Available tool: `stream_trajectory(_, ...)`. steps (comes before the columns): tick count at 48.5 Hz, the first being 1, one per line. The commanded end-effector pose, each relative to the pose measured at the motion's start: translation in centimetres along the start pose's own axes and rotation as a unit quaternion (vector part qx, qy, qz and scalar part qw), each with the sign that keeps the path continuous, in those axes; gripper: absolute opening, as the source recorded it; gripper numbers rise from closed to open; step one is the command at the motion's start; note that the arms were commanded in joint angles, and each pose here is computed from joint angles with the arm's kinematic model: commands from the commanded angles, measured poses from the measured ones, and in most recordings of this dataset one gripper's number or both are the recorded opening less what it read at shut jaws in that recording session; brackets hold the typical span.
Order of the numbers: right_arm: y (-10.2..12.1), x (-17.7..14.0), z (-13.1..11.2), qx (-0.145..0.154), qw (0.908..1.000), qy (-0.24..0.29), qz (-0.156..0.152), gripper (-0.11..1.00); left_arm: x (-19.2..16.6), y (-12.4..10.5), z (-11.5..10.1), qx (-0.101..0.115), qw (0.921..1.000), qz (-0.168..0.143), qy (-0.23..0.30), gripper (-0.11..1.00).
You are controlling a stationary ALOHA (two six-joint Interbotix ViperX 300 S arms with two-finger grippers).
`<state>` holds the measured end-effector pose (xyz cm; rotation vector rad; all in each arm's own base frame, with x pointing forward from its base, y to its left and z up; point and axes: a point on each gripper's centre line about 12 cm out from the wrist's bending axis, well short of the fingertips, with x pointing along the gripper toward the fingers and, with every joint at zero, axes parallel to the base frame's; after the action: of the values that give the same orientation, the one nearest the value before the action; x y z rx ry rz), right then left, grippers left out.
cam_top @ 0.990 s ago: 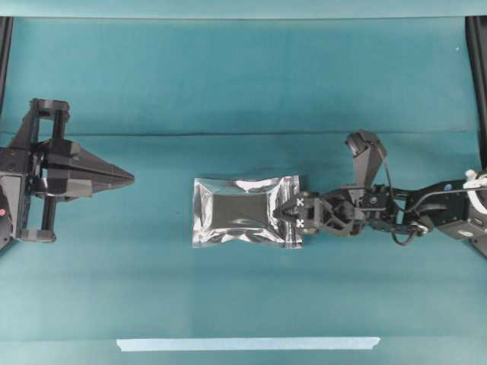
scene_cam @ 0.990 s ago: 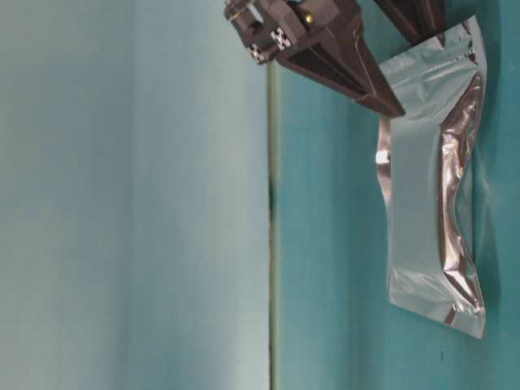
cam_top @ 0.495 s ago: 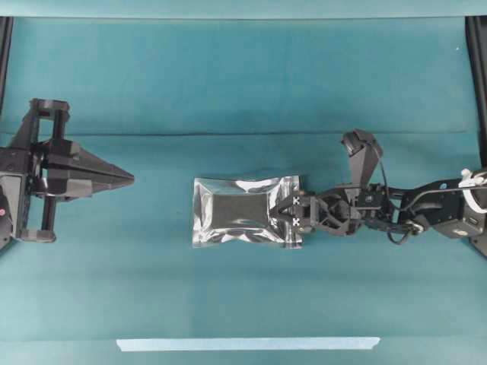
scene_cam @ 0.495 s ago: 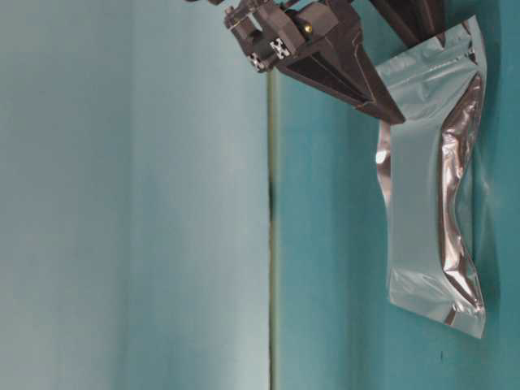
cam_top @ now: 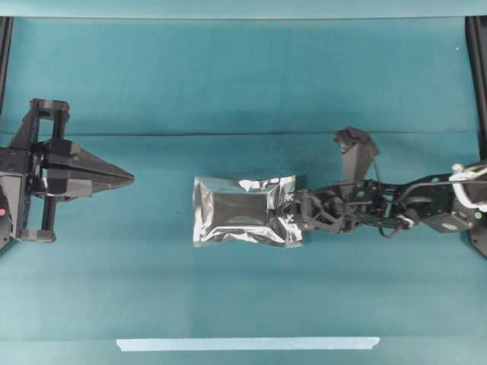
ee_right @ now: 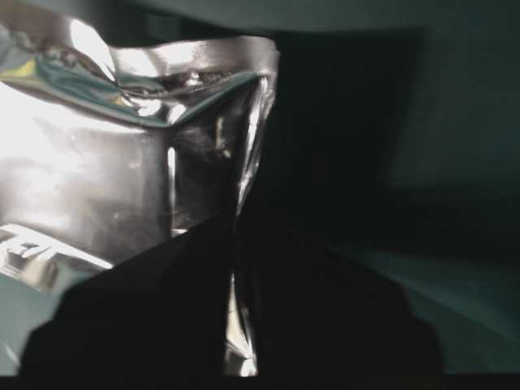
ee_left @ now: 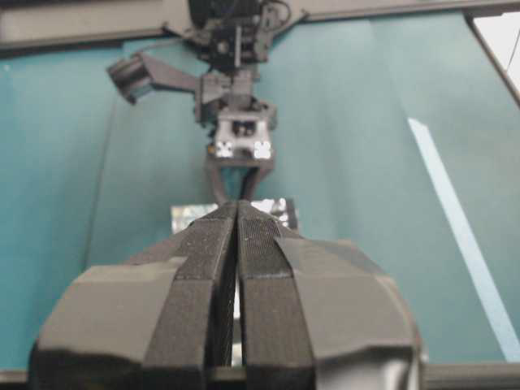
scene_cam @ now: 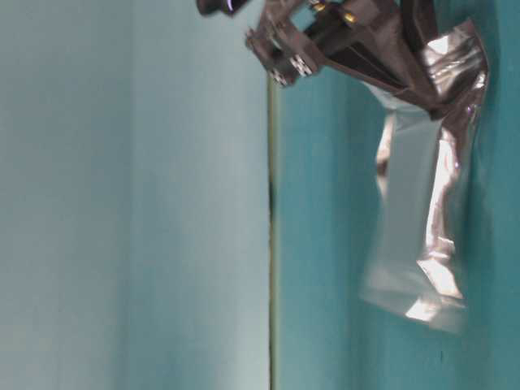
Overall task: Hand over the silver zip bag and make it stand upright.
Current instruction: 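Lift the silver bag off the table with the right gripper, then rotate the held bag upright and carry it toward the left gripper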
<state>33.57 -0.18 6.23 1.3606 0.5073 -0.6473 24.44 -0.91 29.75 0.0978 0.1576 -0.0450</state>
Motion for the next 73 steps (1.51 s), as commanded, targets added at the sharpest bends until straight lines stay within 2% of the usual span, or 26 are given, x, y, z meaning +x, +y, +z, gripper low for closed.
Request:
stream_trajectory(1,-0.2,0.5,0.2,0.005,1.0000,-0.002,-0.007,0.06,0.0,0.1,0.6,-0.001,1.0000,0.002,-0.009,-0.01)
stream_trajectory(4,0.0,0.5,0.2,0.005,1.0000,-0.002,-0.006,0.02,0.0,0.2,0.5,0.000,1.0000,0.003,-0.009,-0.01)
stream_trajectory(22,0.3,0.4,0.3,-0.003,1.0000,-0.002,-0.002,0.02,0.0,0.2,0.5,0.000,1.0000,0.003,-0.008,-0.01)
stream_trajectory(40,3.6,-1.9,1.0,-0.049,0.9977,-0.002,0.046,0.02,-0.1,0.1,0.3,-0.002,1.0000,0.002,-0.007,-0.01)
stream_trajectory(48,5.6,-2.7,1.4,-0.088,0.9951,0.012,0.045,0.02,-0.1,0.1,0.2,-0.009,0.9999,0.002,-0.004,-0.01)
stream_trajectory(55,8.3,-3.3,1.9,-0.139,0.9889,0.038,0.034,0.02,-0.1,0.1,-0.1,-0.022,0.9997,0.001,0.002,-0.01)
stream_trajectory(60,10.9,-3.9,2.5,-0.188,0.9799,0.058,0.034,0.02,-0.1,0.0,-0.4,-0.032,0.9994,0.001,0.011,-0.01)
stream_trajectory(65,13.4,-4.6,3.4,-0.223,0.9715,0.071,0.037,0.02,-0.1,0.0,-0.7,-0.045,0.9987,0.001,0.023,-0.01)
stream_trajectory(73,16.0,-5.6,4.5,-0.277,0.9559,0.094,0.024,0.02,-0.2,0.0,-0.8,-0.074,0.9969,0.001,0.025,-0.01)
